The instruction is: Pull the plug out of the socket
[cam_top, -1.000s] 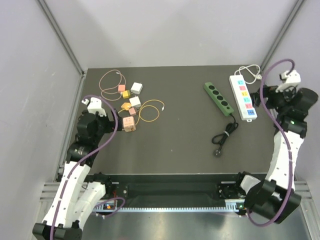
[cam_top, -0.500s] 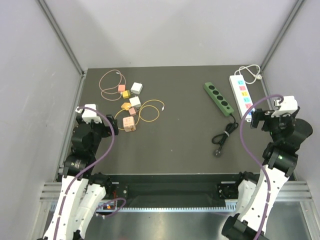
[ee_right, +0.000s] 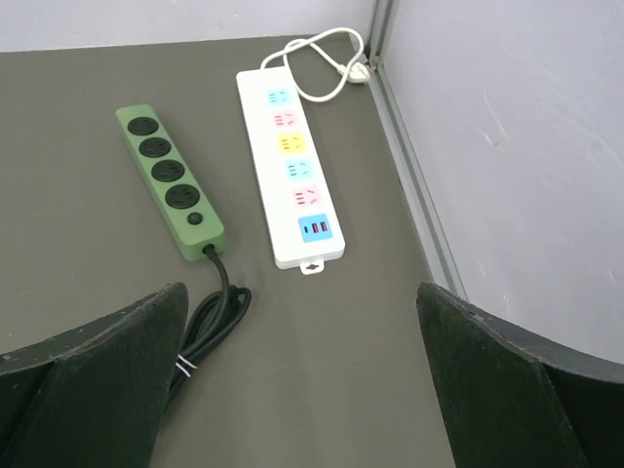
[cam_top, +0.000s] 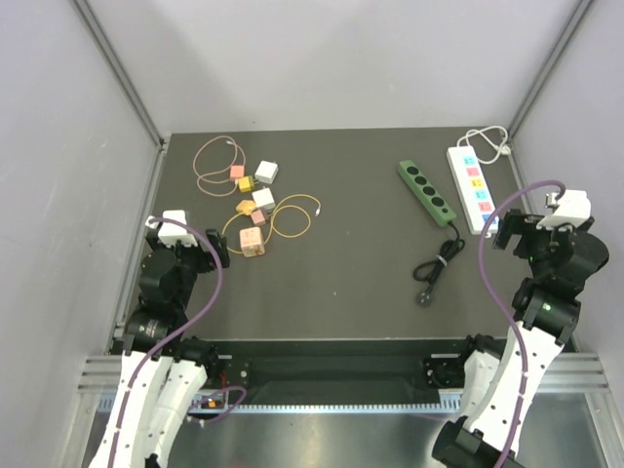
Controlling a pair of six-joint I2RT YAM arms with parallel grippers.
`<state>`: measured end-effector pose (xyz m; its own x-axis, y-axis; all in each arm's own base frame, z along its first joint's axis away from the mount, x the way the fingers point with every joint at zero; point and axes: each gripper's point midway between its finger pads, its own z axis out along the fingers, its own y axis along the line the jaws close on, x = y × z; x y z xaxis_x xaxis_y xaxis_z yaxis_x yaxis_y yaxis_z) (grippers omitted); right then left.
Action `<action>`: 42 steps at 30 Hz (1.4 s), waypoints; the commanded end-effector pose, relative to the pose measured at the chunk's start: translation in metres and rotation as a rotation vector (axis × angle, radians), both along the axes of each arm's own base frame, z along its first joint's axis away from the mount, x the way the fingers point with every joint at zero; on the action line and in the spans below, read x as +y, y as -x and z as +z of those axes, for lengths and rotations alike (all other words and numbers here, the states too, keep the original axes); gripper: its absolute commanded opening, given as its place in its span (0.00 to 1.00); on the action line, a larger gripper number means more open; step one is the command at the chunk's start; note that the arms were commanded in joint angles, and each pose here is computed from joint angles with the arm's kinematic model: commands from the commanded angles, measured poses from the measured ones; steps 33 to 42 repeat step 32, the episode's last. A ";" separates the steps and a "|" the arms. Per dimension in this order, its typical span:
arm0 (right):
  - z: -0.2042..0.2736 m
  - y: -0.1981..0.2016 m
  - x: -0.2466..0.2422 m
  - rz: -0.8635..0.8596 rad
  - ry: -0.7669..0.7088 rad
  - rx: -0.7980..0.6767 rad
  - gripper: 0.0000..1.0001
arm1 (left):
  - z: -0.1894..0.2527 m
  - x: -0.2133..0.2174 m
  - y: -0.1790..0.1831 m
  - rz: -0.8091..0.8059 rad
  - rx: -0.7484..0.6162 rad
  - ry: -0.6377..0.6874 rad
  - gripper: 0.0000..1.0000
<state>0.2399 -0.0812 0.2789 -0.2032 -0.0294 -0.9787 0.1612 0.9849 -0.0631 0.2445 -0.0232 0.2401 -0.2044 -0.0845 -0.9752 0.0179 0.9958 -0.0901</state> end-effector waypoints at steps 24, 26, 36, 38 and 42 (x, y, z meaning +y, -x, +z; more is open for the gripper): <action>-0.002 -0.012 -0.020 -0.081 -0.039 -0.027 1.00 | 0.013 0.003 -0.003 0.011 -0.070 -0.012 0.99; -0.003 -0.012 -0.021 -0.086 -0.038 -0.025 1.00 | 0.013 0.003 -0.002 0.009 -0.069 -0.012 0.99; -0.004 -0.011 -0.022 -0.087 -0.019 -0.023 1.00 | 0.012 0.003 -0.002 0.009 -0.066 -0.014 0.99; -0.004 -0.011 -0.022 -0.087 -0.019 -0.023 1.00 | 0.012 0.003 -0.002 0.009 -0.066 -0.014 0.99; -0.004 -0.011 -0.022 -0.087 -0.019 -0.023 1.00 | 0.012 0.003 -0.002 0.009 -0.066 -0.014 0.99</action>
